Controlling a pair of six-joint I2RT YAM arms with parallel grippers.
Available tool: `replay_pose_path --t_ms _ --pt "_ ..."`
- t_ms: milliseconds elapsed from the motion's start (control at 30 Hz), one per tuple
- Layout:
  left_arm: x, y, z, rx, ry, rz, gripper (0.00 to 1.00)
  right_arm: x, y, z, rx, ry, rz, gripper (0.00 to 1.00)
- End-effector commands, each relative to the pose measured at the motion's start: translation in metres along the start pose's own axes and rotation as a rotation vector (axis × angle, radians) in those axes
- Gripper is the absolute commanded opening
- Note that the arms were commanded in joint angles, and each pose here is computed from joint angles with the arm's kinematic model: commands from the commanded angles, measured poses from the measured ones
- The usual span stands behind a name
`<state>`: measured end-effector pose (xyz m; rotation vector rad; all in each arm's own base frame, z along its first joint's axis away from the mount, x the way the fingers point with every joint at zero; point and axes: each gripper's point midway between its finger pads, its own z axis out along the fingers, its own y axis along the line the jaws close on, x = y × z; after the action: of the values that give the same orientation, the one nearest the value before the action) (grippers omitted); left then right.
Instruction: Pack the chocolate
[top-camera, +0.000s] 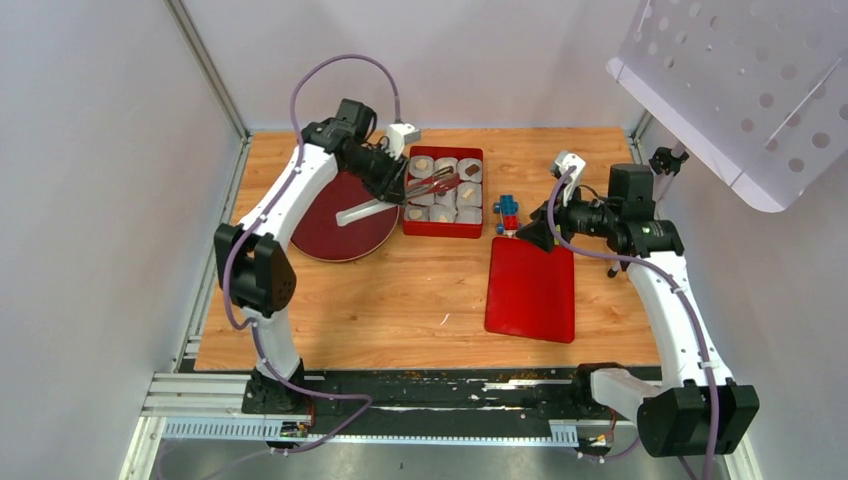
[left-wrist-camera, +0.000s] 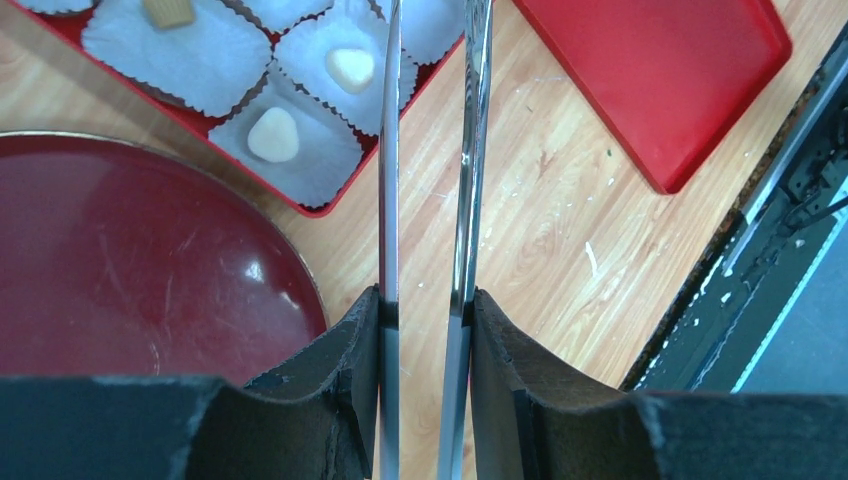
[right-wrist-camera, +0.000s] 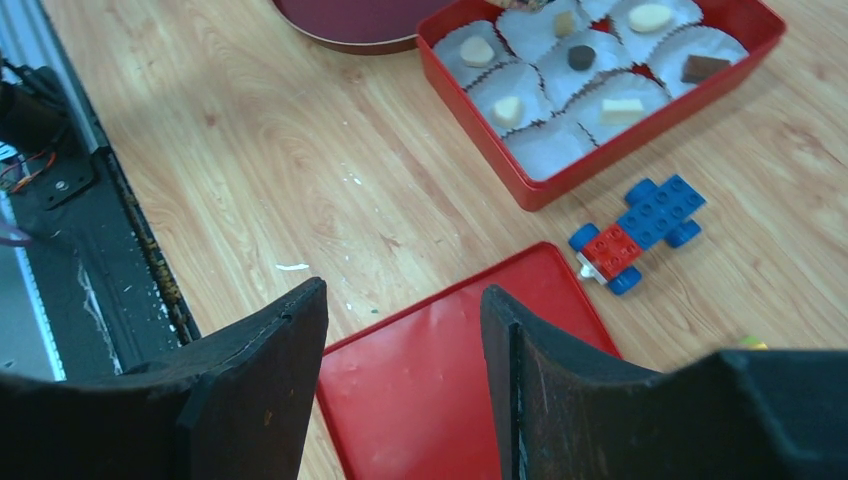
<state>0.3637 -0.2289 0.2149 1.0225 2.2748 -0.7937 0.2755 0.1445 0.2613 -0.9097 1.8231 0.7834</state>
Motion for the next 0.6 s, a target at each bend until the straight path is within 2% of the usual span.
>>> replay_pose_path --t_ms 0,133,567 --pt "-0.006 -0.002 0.023 0.02 0.055 0.077 0.04 0.005 -0.017 -0.01 0.104 0.014 0.023 0.58" --pt "-0.005 0.007 0.042 0.007 0.112 0.088 0.04 0.005 -0.024 -0.012 0.129 0.013 0.035 0.57" --pt "0.006 0.018 0.084 0.014 0.188 0.082 0.03 0.011 -0.025 -0.01 0.134 0.016 0.048 0.57"
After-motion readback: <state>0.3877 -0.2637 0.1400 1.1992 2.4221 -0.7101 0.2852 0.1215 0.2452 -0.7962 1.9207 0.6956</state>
